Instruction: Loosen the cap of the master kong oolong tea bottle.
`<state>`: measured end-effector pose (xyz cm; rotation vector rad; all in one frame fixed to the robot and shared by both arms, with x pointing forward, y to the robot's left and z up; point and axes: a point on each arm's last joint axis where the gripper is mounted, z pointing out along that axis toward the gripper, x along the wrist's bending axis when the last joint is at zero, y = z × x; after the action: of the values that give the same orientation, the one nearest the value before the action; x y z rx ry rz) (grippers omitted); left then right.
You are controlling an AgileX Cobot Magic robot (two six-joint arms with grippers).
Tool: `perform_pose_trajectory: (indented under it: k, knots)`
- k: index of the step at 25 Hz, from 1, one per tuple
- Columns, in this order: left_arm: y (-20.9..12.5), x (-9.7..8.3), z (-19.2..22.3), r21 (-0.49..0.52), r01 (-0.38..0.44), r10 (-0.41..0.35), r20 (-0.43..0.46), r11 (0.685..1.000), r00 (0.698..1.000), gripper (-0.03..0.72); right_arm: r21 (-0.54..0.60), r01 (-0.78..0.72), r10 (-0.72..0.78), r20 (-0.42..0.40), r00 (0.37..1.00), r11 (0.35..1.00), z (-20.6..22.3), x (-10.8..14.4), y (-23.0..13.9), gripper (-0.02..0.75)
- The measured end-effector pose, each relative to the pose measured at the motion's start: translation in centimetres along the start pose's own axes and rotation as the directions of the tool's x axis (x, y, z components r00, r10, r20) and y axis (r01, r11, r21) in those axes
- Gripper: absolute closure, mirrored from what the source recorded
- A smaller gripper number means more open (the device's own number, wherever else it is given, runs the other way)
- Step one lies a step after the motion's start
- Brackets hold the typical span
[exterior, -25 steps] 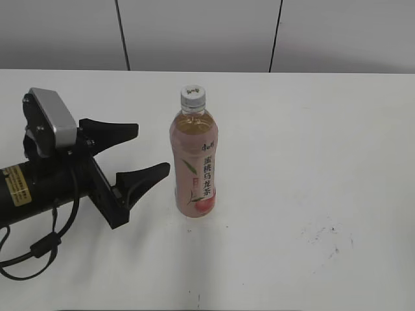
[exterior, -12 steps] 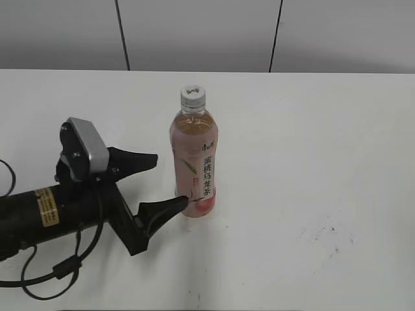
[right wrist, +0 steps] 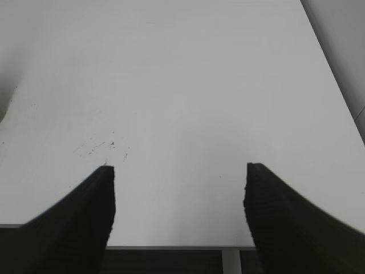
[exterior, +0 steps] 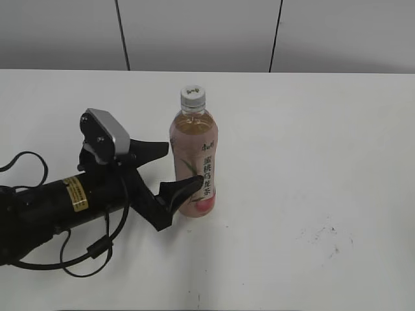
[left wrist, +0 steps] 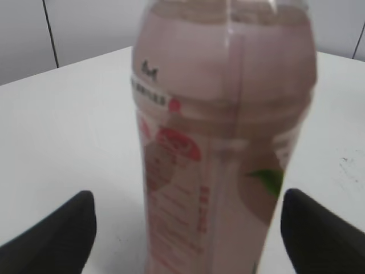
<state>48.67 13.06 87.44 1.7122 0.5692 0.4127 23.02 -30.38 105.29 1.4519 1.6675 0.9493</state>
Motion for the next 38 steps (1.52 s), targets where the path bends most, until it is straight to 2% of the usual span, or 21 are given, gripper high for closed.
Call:
perform_pose_trajectory:
  k: [6,14,17,19,20,27,31,35,38]
  knots:
    - [-0.1,0.2,1.6,-0.014,0.009,-0.009,0.017,1.0,1.0,0.099,0.0,0.0,0.0,0.0,1.0,1.0,0.0,0.0,0.0,0.204]
    - [1.5,0.1,3.5,-0.084,-0.024,0.028,0.045,0.996,0.999,0.106,0.0,0.0,0.0,0.0,1.0,1.0,0.0,0.0,0.0,0.204]
    - [1.6,0.0,3.7,-0.09,-0.027,0.031,0.048,0.996,0.998,0.169,0.0,0.0,0.0,0.0,1.0,1.0,0.0,0.0,0.0,0.204]
    - [1.7,0.0,3.7,-0.09,-0.029,0.034,0.052,0.995,0.998,0.269,0.0,0.0,0.0,0.0,1.0,1.0,0.0,0.0,0.0,0.204]
    - [1.7,-0.1,3.7,-0.09,-0.03,0.035,0.055,0.995,0.998,0.294,0.0,0.0,0.0,0.0,1.0,1.0,0.0,0.0,0.0,0.204]
    - [1.7,-0.2,3.7,-0.089,-0.036,0.043,0.07,0.995,0.997,0.288,0.0,0.0,0.0,0.0,1.0,1.0,0.0,0.0,0.0,0.204]
    - [2.0,-0.3,4.0,-0.08,-0.066,0.074,0.101,0.995,0.992,0.288,0.0,-0.001,0.001,0.0,1.0,1.0,0.0,0.0,0.0,0.204]
    - [2.6,-1.5,4.7,-0.071,-0.105,0.115,0.16,0.992,0.98,0.288,0.0,-0.001,0.001,0.0,1.0,1.0,0.0,0.0,0.0,0.204]
    - [3.6,-3.2,5.7,-0.108,-0.124,0.145,0.212,0.986,0.966,0.288,0.0,0.0,0.0,0.0,1.0,1.0,0.0,0.0,0.0,0.204]
